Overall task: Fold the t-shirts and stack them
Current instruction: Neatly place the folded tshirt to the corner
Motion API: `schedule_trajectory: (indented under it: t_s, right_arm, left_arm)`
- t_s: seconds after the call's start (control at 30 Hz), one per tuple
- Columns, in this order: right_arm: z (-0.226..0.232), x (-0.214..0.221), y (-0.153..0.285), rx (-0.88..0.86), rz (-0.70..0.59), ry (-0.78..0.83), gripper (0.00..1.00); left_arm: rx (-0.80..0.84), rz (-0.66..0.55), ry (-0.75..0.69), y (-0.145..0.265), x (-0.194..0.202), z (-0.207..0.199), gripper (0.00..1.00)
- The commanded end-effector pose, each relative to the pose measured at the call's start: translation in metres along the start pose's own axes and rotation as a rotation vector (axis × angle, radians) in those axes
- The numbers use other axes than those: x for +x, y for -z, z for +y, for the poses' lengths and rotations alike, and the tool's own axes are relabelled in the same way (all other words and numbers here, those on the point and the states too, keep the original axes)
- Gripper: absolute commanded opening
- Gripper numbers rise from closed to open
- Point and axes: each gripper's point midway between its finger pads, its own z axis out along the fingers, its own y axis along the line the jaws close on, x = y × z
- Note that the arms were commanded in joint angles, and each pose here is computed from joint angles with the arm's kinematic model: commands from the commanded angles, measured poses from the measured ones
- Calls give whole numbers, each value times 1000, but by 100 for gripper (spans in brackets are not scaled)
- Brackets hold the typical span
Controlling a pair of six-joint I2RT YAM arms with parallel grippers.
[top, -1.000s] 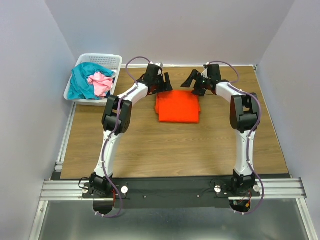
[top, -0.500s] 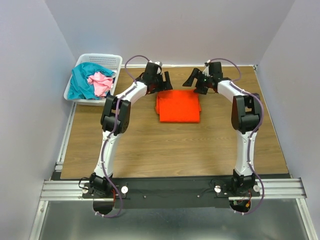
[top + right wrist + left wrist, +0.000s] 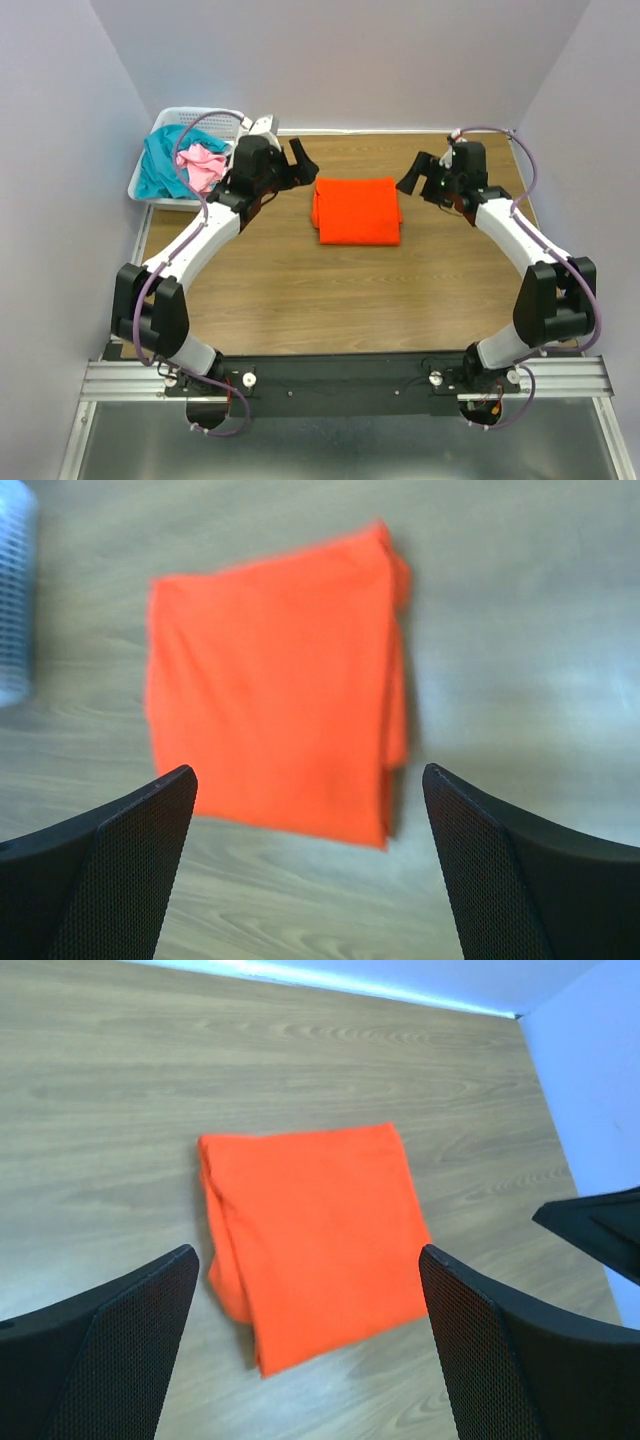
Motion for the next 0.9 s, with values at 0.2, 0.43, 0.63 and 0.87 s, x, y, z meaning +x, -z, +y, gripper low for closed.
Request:
schedule_trajectory:
  t_s: [0.2, 0.43, 0.63, 0.87]
  right_arm:
    - [-54, 72, -1, 174, 132, -41, 100]
    - [-53, 82, -29, 165, 196, -24, 99]
    - [-50, 95, -59, 176, 250, 0, 94]
    - [-51, 107, -81, 202, 281, 16, 89]
  left_arm:
    - [-151, 113, 101, 43, 105, 60, 98]
    - [-172, 167, 111, 54, 135, 73, 98]
    - [-178, 152, 109, 65, 136, 75, 98]
    - [-224, 149, 104, 72, 138, 84, 98]
